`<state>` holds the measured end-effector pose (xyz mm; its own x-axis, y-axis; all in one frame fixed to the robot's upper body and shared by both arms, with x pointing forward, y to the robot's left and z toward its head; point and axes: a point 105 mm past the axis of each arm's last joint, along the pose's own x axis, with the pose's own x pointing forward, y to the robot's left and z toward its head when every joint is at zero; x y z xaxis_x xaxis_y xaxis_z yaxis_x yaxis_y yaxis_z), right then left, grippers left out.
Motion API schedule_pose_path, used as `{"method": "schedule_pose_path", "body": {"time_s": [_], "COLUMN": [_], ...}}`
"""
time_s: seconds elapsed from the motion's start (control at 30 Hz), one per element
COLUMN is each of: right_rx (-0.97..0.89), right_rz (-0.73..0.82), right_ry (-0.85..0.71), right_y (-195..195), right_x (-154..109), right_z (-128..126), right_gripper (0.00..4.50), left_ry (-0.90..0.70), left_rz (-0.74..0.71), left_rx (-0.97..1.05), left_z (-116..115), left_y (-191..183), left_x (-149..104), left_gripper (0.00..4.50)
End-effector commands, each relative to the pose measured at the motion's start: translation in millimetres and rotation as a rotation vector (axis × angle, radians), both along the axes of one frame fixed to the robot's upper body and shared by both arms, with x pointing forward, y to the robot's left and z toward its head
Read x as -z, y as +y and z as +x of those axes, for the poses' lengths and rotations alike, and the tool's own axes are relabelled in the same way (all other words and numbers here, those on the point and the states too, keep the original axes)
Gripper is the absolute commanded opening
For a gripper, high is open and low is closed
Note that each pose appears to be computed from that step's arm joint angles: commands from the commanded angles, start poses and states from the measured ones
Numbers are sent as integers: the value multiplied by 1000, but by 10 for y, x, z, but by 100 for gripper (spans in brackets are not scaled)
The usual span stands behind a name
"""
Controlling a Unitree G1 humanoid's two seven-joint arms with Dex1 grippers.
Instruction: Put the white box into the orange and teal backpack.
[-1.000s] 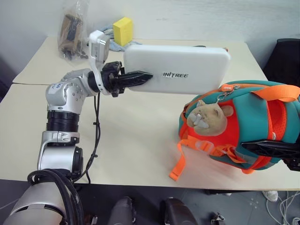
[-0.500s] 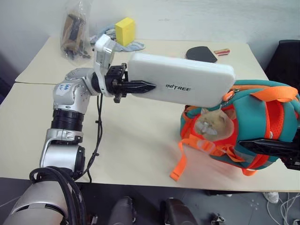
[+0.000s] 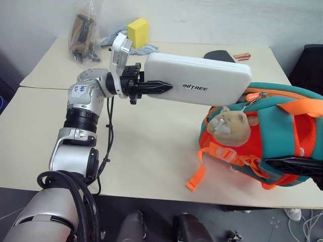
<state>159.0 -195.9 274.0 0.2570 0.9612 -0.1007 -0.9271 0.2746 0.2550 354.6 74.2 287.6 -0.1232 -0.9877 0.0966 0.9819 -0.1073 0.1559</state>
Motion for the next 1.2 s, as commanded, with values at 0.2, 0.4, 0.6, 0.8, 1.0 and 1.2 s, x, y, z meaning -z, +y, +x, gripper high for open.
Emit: {"method": "schedule_pose_path", "body": {"time_s": [0.2,0.4,0.6,0.8,1.0,1.2], "right_rx": [-61,-80,-132,-128,-69,-34], "right_rz": [32,-32,-95,-73,-71,-46], "right_ry": [-69,-37,-66,-114,-97,-64], "right_y": [75,77,191,292,260,270], "right_x": [-236,-62,134,161,266,405], "right_z": [-65,-2,46,98,89,-5], "right_gripper": [2,2,2,0,0,0], "left_ry": [-123,-193,-195,-119,-111,-115], "left_rz": [143,200,159,199,203,165], "left_rx": [111,192,261,277,175,110], "left_z": [-146,-202,-365,-554,-448,-332], "left_y": [-226,-629,-1191,-1550,-1339,-705], "left_x": [279,403,397,569,513,228], "left_gripper": [133,133,133,204,374,446]}}
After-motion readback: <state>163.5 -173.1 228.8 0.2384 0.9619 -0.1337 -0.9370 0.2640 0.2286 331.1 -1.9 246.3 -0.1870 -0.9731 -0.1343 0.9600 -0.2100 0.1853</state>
